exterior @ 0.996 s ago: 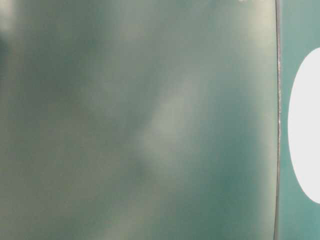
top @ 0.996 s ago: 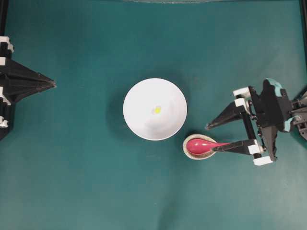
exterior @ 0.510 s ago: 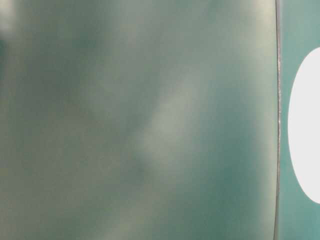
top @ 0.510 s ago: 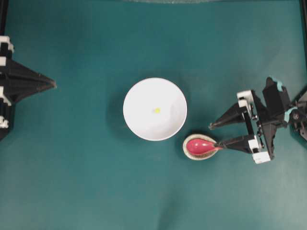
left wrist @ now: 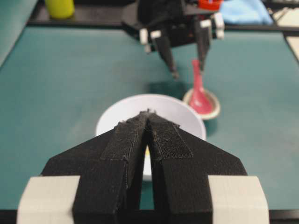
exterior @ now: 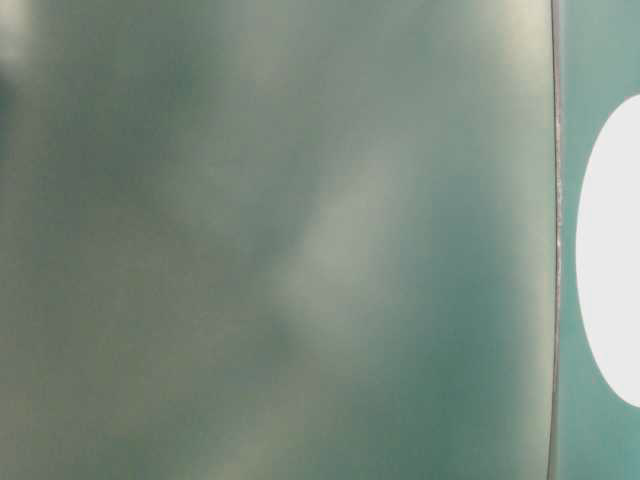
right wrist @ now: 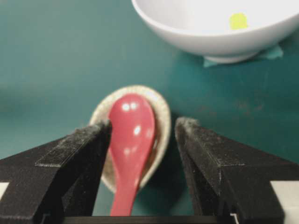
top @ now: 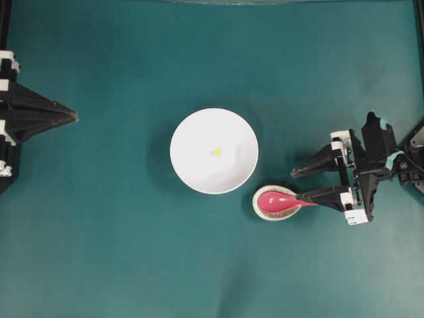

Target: Scoop the yellow hexagonal prism block from the bowl with a spoon using the right arm.

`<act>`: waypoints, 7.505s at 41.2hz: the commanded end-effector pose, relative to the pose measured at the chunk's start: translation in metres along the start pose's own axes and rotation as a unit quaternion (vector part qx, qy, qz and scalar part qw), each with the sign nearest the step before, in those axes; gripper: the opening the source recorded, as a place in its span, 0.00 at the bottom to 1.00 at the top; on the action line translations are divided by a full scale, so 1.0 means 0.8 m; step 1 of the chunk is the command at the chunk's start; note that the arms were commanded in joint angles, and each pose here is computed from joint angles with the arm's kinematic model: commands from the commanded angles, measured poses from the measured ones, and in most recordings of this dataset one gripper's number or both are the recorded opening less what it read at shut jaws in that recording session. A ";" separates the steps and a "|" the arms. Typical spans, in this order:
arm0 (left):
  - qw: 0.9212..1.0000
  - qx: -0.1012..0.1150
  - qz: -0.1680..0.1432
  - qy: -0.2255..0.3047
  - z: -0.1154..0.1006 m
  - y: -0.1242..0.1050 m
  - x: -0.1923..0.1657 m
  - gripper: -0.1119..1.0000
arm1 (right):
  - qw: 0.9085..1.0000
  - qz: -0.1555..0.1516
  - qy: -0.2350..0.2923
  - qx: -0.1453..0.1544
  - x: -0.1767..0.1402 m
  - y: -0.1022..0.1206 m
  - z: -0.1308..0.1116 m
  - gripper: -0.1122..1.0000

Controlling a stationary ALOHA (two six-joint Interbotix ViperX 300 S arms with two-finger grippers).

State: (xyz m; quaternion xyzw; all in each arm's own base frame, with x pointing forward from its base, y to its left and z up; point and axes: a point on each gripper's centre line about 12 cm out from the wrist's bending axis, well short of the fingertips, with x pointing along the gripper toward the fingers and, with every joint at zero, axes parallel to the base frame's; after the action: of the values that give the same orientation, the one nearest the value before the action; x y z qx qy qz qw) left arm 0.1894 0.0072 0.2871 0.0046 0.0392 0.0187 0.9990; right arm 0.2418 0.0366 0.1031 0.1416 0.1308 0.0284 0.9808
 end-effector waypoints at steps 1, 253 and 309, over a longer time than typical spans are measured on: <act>1.000 0.003 0.002 -0.010 0.010 0.001 0.003 0.11 | 1.000 0.003 -0.018 0.002 -0.004 0.008 0.001 0.64; 1.000 0.000 0.002 -0.016 0.013 0.001 0.001 0.11 | 0.952 -0.070 0.296 -0.036 0.090 -0.037 0.204 0.33; 1.000 0.001 0.002 -0.016 0.013 0.001 0.000 0.11 | 0.946 -0.086 0.310 -0.036 0.130 -0.058 0.172 0.33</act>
State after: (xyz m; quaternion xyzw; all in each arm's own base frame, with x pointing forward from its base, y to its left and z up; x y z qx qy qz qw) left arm 0.1889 0.0072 0.2877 0.0031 0.0376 0.0187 0.9991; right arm 0.3717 -0.0328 0.1774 0.0825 0.4633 -0.0048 0.8823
